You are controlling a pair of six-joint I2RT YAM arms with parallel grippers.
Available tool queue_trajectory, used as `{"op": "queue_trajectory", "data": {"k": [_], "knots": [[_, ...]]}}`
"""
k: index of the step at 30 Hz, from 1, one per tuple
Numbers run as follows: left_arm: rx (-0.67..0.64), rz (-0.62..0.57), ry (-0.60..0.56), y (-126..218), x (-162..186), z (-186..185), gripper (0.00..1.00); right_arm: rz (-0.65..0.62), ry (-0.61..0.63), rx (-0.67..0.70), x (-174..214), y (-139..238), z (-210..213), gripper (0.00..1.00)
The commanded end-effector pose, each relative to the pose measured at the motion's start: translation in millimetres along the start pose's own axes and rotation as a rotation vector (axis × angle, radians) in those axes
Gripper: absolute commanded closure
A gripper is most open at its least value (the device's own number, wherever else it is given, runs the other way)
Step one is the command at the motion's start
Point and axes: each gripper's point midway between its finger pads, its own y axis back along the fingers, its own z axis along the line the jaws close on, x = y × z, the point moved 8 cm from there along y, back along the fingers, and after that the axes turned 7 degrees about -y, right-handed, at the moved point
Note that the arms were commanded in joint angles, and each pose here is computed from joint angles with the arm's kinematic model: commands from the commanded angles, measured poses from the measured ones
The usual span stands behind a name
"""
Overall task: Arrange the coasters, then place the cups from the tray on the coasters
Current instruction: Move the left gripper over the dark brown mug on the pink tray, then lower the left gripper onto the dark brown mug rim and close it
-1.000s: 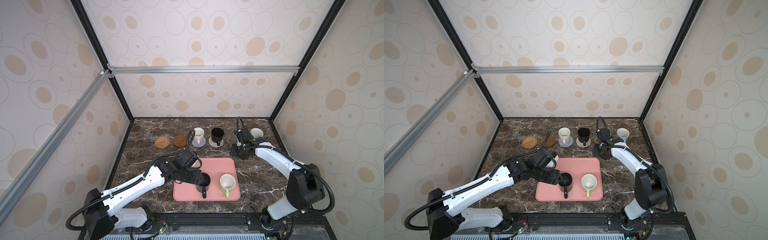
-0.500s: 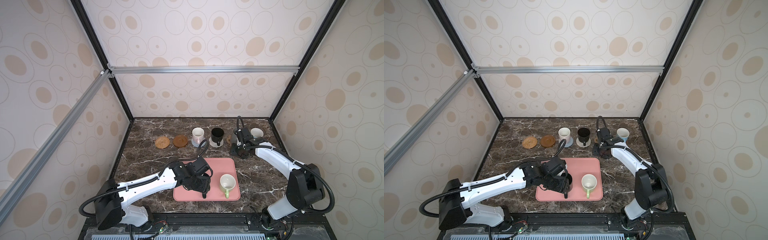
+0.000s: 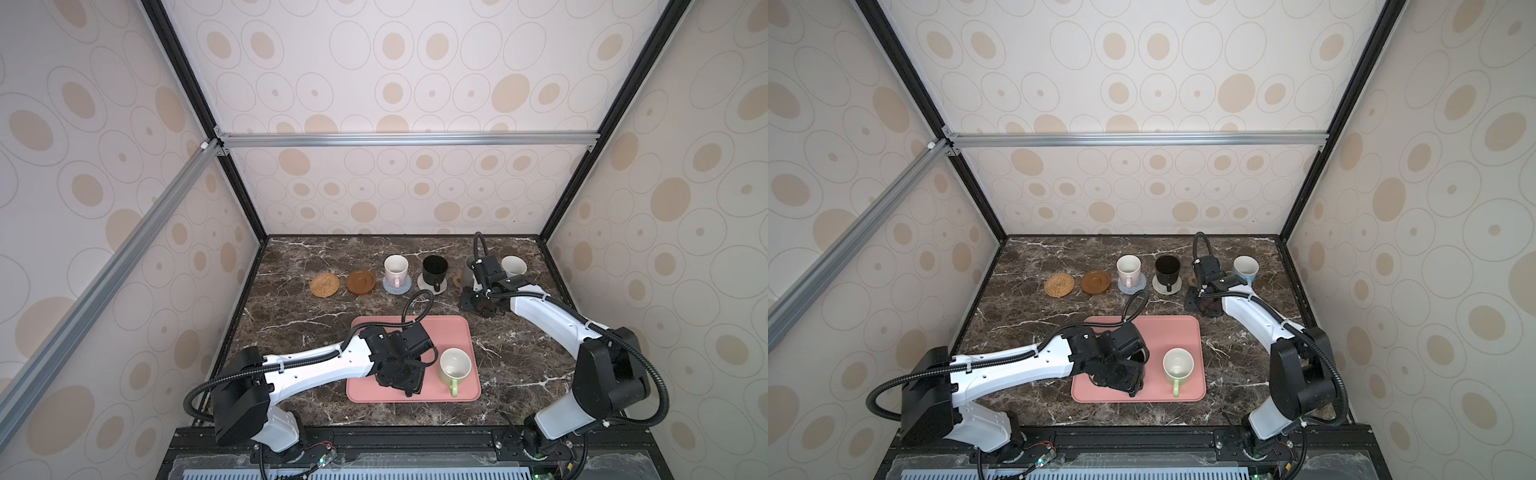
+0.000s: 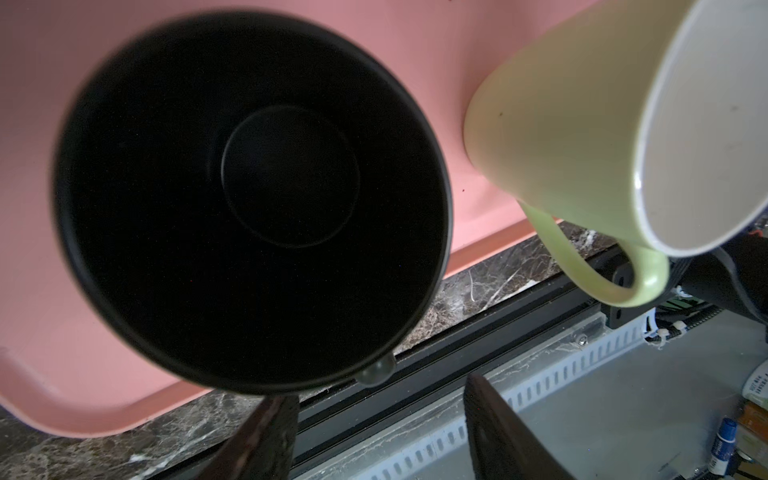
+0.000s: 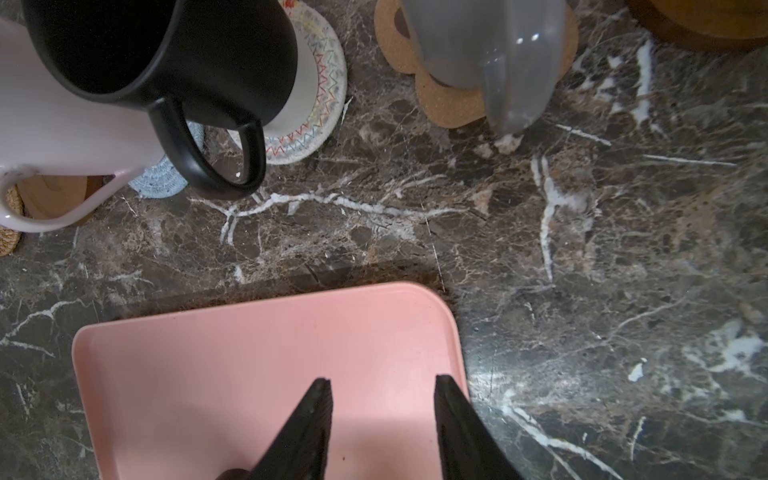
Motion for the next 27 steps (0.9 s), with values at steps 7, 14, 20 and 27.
{"op": "queue_trajectory", "data": {"k": [7, 14, 20, 27], "knots": [[-0.113, -0.011, 0.028, 3, -4, 0, 0.40, -0.013, -0.002, 0.007, 4, 3, -6, 0.56], [-0.150, -0.015, 0.038, -3, -3, 2, 0.43, -0.013, -0.008, 0.011, 5, 3, -8, 0.56], [-0.163, -0.022, 0.042, -7, -3, 5, 0.44, -0.012, -0.007, 0.020, 5, 3, -9, 0.56], [-0.218, -0.032, 0.032, -12, -6, 8, 0.48, -0.008, -0.017, 0.024, 6, 3, -10, 0.56]]}}
